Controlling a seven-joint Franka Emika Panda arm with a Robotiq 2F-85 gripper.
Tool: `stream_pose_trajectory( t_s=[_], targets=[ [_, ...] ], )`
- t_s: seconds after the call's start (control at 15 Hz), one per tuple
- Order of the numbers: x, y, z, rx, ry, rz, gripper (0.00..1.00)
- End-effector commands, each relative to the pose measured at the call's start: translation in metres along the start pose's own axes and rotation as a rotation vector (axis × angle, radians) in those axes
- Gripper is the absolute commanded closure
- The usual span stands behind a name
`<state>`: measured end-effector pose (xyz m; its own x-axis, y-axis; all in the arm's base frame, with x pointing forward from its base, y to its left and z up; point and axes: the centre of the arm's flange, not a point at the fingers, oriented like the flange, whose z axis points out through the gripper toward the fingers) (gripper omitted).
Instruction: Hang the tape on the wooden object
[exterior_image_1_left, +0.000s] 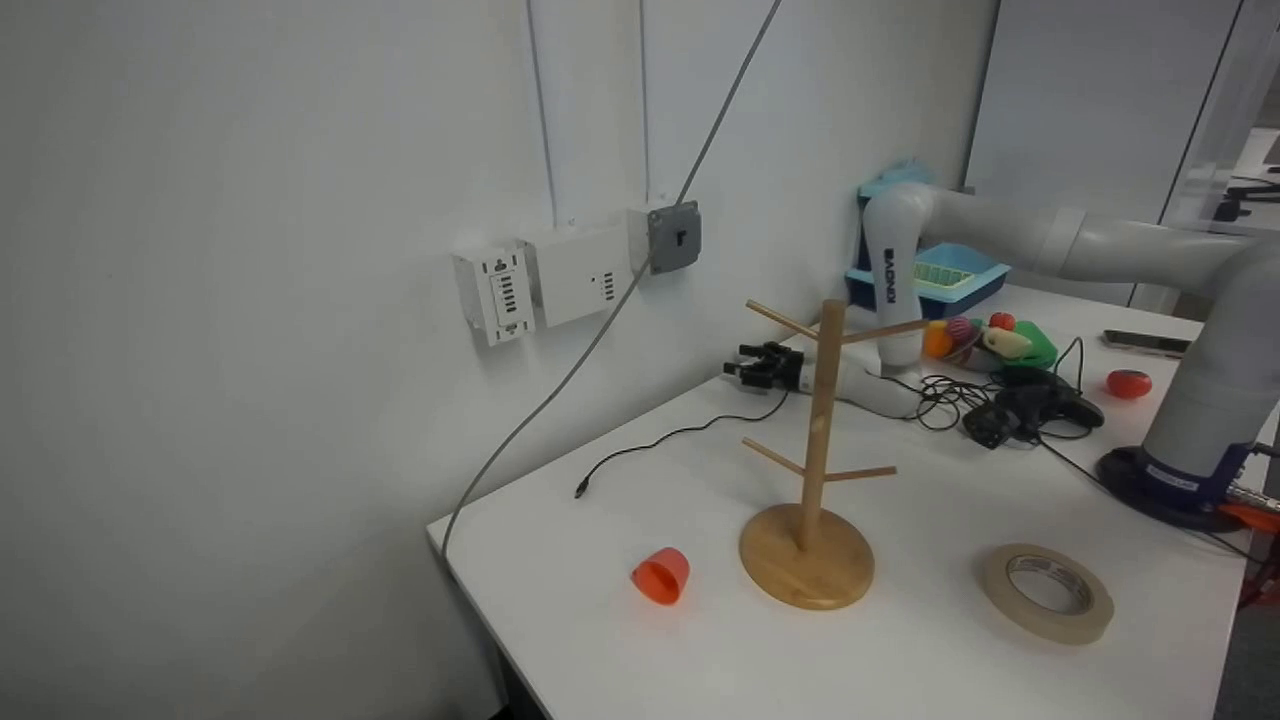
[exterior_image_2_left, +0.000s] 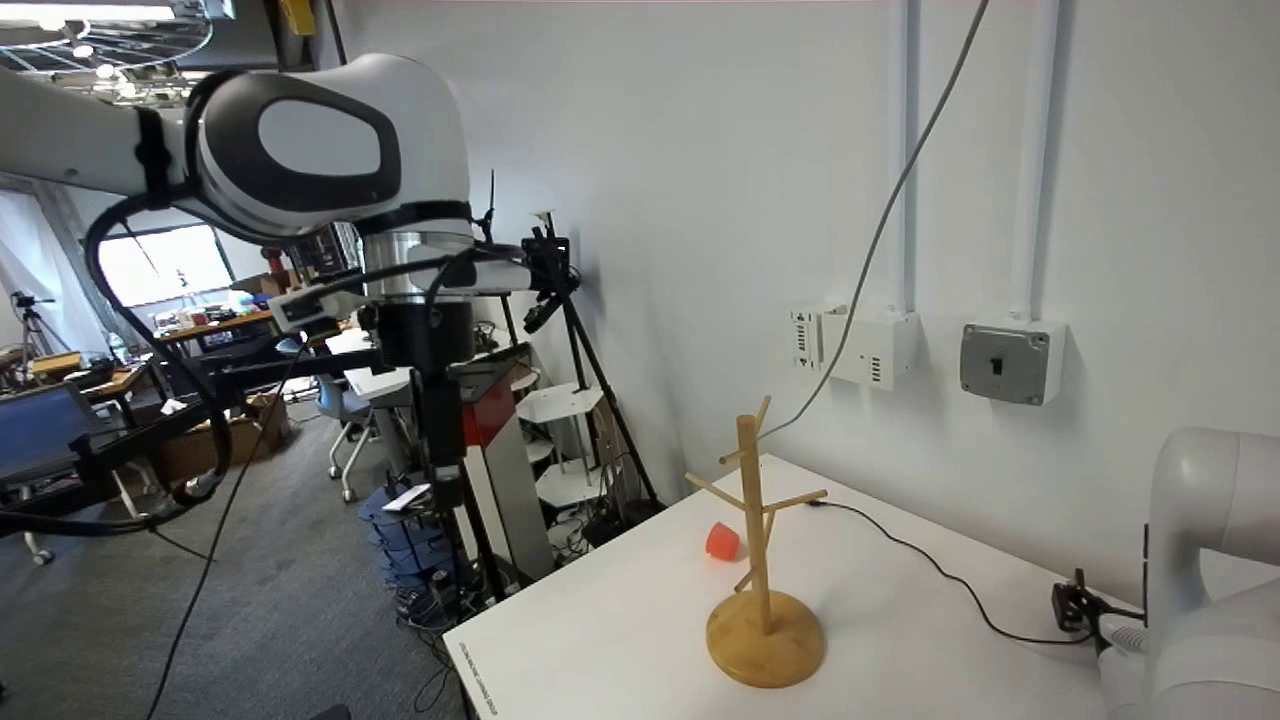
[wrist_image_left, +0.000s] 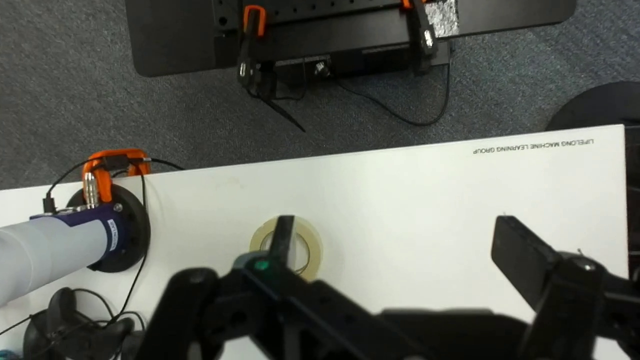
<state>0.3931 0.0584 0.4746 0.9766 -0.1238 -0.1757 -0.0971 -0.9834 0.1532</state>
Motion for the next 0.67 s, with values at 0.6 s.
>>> stream_pose_trajectory(
  t_s=[0.6],
  targets=[
    [0.051, 0.044, 0.07, 0.077, 0.224, -0.035, 0.0]
  ],
)
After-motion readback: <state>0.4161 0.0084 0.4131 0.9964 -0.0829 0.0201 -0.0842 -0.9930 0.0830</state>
